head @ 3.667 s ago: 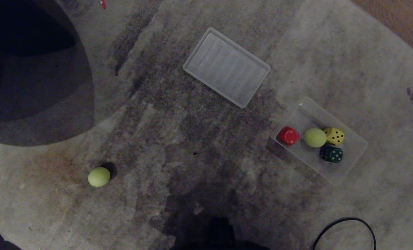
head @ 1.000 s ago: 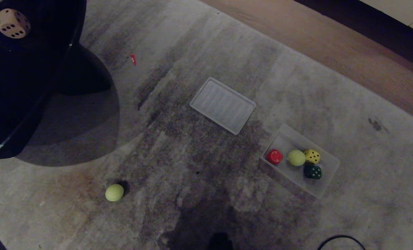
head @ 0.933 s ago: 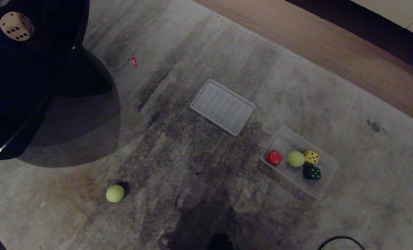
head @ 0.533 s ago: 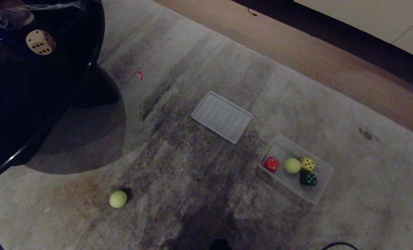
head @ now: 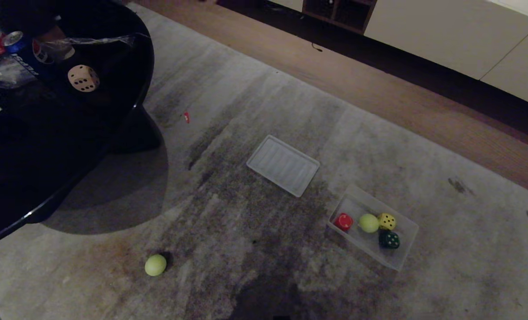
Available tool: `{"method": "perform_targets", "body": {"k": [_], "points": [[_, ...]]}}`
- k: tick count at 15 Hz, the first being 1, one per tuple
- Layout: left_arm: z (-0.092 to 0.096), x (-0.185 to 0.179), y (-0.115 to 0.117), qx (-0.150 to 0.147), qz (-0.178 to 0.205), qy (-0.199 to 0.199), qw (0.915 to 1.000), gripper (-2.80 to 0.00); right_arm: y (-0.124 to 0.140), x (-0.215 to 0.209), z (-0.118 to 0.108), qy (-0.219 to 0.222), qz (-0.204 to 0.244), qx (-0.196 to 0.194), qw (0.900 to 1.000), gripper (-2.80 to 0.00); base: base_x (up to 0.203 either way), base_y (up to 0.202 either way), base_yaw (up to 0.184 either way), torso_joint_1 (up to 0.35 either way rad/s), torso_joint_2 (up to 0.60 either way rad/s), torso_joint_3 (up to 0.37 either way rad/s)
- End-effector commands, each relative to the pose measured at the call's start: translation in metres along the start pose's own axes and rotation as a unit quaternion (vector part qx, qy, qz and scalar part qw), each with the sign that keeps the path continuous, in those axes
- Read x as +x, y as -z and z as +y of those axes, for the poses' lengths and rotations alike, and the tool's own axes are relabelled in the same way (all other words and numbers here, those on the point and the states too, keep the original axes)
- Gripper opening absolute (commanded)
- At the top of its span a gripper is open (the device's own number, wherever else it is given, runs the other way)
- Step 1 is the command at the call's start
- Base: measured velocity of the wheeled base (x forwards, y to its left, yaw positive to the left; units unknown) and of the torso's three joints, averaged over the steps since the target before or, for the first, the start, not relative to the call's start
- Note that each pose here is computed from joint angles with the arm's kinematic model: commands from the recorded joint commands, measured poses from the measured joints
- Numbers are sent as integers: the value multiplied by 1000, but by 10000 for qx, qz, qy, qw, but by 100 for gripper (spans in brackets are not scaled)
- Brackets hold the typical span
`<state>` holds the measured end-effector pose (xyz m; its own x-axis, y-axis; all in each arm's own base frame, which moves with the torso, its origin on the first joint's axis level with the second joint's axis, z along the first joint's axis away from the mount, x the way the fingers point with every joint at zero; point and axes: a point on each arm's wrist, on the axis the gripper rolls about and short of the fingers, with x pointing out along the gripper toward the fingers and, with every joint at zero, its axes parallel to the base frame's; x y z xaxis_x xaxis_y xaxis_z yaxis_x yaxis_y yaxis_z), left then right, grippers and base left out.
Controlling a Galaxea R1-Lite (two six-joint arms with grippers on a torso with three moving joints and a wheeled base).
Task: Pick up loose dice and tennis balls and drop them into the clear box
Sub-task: Pick up the ball on the floor
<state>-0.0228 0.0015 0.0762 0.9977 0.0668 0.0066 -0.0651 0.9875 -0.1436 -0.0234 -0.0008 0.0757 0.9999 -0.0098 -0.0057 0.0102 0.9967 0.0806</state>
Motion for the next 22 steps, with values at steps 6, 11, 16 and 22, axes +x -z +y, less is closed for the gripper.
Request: {"method": "perform_targets", "body": {"k": [6,11,16,22], "points": [[0,0,0,-2,9,-5,10000,-280,0,0,0,-2,10,2,10000,-280,0,0,0,3,0,203],[0,0,0,-2,9,-5,10000,-280,0,0,0,-4,10,3,10000,-280,0,0,0,1,2,202],[0,0,0,-10,9,-5,10000,-280,0,0,0,4,9,2,10000,-280,0,0,0,2,3,203],[0,0,0,-4,9,-5,10000,-280,0,0,0,-2,10,2,10000,-280,0,0,0,3,2,202]]}}
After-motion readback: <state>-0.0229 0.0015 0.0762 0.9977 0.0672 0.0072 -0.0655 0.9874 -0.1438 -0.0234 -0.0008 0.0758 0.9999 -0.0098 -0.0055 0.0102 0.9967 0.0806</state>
